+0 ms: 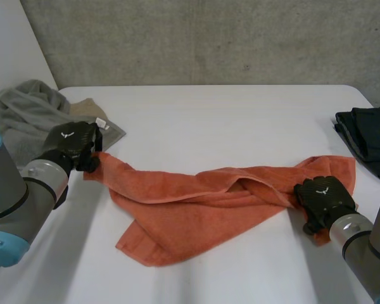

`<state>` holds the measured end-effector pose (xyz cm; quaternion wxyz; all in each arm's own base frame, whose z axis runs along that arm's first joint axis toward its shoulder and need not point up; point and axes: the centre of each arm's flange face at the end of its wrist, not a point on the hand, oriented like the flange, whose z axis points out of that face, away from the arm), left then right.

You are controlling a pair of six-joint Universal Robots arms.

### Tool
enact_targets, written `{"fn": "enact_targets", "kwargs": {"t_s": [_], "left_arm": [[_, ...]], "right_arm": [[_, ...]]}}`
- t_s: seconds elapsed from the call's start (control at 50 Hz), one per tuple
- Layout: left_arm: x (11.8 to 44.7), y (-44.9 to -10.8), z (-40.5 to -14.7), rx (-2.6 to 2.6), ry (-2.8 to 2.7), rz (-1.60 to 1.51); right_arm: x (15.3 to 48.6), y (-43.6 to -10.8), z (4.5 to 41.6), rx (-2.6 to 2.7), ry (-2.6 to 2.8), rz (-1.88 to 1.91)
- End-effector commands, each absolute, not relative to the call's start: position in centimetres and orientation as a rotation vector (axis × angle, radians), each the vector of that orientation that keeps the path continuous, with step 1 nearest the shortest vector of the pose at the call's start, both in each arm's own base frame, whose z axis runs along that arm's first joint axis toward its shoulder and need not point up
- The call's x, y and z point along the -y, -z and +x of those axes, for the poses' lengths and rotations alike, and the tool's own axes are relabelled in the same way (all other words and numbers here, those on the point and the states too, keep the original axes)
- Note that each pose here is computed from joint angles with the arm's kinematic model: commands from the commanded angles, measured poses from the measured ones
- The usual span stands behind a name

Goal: Fold the laundry.

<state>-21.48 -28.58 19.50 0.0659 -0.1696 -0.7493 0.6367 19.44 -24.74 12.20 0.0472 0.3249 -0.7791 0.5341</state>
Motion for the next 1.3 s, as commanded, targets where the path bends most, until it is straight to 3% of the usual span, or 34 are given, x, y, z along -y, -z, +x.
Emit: {"fn": "enact_targets", "kwargs": {"t_s": [0.02,0.2,0.3,0.4,0.58,0.7,1.02,1.3], "left_arm": [[28.6,-19.6,-21.4,2.26,-1.925,-0.507],[28.3,-21.4,-21.2,2.215,-1.981,-0.501],[28.2,-21.3,-21.3,2.215,-1.975,-0.505],[28.2,-20.5,-21.5,2.233,-1.952,-0.514],[30.8,-18.9,-22.3,2.255,-1.929,-0.517],[32.4,-18.1,-22.8,2.267,-1.923,-0.512],[31.2,-17.8,-24.0,2.273,-1.905,-0.539],[31.0,-17.2,-24.0,2.289,-1.885,-0.546]], "right_arm": [[26.8,-12.8,18.3,2.291,-1.615,0.983],[30.8,-19.7,16.7,2.046,-1.717,0.951],[30.8,-21.1,16.8,2.064,-1.622,1.066],[31.7,-19.3,17.6,2.208,-1.553,1.176],[36.0,-16.3,17.9,2.326,-1.549,1.124],[35.9,-16.5,17.7,2.399,-1.517,1.094],[34.9,-19.5,15.2,2.384,-1.545,1.031],[38.0,-15.4,14.3,2.307,-1.511,1.145]]}}
